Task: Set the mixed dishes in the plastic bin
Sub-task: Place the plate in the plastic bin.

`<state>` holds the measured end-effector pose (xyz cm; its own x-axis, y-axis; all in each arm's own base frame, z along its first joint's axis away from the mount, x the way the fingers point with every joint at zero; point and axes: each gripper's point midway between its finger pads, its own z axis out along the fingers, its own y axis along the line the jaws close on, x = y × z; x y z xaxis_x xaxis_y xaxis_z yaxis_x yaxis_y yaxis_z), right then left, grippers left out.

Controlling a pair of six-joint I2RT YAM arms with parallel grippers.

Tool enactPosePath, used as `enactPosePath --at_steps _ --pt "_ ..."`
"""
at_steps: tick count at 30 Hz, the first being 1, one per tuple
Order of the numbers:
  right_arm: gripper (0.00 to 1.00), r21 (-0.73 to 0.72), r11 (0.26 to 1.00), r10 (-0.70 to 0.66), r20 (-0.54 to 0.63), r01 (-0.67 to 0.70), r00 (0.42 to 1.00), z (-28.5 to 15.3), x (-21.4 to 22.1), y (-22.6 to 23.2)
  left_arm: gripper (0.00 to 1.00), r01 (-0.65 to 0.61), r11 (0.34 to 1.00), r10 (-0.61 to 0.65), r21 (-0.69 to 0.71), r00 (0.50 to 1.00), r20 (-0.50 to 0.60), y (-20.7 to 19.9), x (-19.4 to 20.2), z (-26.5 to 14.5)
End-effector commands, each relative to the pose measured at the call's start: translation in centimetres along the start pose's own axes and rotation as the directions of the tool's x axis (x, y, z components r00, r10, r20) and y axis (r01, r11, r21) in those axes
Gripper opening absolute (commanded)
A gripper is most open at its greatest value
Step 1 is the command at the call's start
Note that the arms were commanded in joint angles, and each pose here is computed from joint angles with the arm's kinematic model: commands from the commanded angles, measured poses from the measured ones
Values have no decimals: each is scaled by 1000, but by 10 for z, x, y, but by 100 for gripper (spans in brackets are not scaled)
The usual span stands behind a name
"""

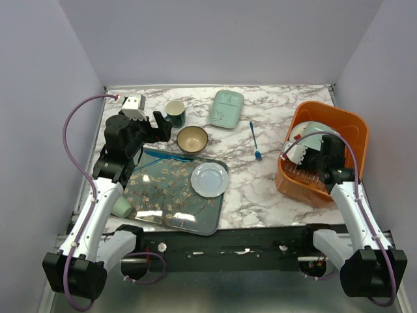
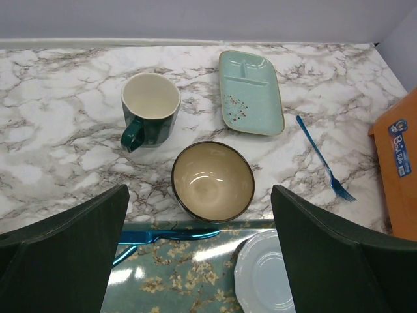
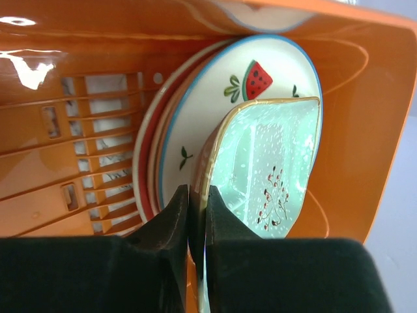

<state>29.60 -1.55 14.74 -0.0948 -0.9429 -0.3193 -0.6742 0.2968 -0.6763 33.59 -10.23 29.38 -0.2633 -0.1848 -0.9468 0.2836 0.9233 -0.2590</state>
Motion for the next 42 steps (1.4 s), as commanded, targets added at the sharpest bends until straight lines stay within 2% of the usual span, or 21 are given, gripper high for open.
enactPosePath --at_steps 1,5,9,17,18,20,21,27,33,42 --pt "22 38 999 -11 30 9 999 8 4 -8 99 -14 1000 13 13 1000 24 -2 -4 0" --pt "31 12 1000 5 30 -5 1000 16 10 3 99 -14 1000 14 10 1000 19 -1 -3 2" --pt "44 -21 999 26 32 -25 999 23 12 14 99 -14 1000 14 6 1000 14 0 -1 3" --pt "56 -44 998 46 33 -44 998 28 13 20 99 -13 1000 13 6 1000 9 0 0 4" --pt "62 -44 998 46 33 -44 998 28 13 20 99 -12 1000 12 7 1000 10 1 -1 3" --pt "66 -44 998 53 36 -52 998 28 13 21 99 -10 1000 10 14 1000 10 -1 -1 4" --pt "71 -37 998 59 38 -58 998 26 12 20 99 -10 1000 10 18 1000 6 -2 0 4" --pt "90 -18 997 72 81 -70 994 14 1 14 99 -6 1000 6 29 1000 5 -4 0 4" --pt "97 -38 994 111 134 -106 985 -1 -13 15 99 -3 999 3 33 1000 1 -4 1 5" --pt "97 -68 978 208 221 -197 953 -22 -38 7 99 8 998 -8 70 1000 -4 -10 2 6"
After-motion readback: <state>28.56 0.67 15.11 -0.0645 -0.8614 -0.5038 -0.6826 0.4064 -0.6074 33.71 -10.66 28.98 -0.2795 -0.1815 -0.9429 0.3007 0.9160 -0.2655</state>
